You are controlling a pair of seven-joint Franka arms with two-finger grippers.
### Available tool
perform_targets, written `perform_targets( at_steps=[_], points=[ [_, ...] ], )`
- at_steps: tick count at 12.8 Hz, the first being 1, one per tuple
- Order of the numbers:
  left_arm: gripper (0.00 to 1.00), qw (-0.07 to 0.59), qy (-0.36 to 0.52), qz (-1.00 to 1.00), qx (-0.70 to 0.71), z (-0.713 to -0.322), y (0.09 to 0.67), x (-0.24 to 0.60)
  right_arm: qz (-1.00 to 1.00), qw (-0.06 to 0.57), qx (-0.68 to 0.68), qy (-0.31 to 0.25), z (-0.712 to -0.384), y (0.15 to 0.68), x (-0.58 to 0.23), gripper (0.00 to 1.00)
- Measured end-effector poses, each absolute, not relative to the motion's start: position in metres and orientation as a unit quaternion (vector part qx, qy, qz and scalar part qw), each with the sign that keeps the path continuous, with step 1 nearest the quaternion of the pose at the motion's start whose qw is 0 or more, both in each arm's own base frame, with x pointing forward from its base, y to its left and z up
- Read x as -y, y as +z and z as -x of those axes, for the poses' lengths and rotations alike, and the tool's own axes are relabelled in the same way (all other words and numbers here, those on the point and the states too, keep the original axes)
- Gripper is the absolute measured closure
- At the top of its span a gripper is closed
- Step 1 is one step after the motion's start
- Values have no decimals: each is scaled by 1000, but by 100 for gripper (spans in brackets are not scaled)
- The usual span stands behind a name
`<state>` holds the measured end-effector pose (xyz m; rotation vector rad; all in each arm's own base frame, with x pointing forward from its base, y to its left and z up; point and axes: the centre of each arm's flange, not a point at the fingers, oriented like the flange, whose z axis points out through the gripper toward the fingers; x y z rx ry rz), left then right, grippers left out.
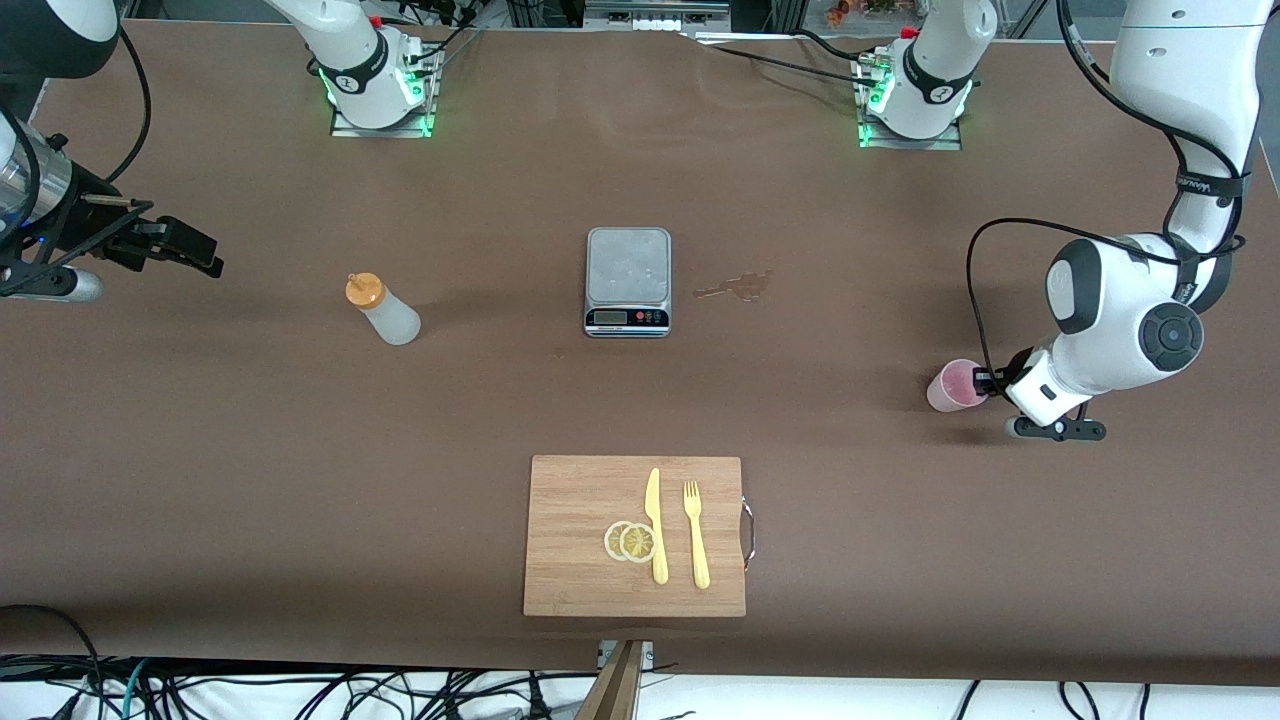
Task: Add sauce to pink cup with both arms
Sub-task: 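Move the left gripper down to the pink cup and grasp it, then carry the pink cup with the left gripper onto the scale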
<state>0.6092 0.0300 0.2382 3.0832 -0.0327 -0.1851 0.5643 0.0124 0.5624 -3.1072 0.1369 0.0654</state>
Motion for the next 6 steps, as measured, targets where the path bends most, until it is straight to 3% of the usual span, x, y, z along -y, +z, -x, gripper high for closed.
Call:
perform_targets(
  at_steps=[1, 6],
  points=[
    [97, 30, -59, -998, 9, -610, 240, -28, 999, 15, -44, 21, -564, 562, -12, 0],
    [97, 59, -62, -996, 18, -629, 286, 49, 999, 15, -44, 21, -564, 562, -12, 0]
  ],
)
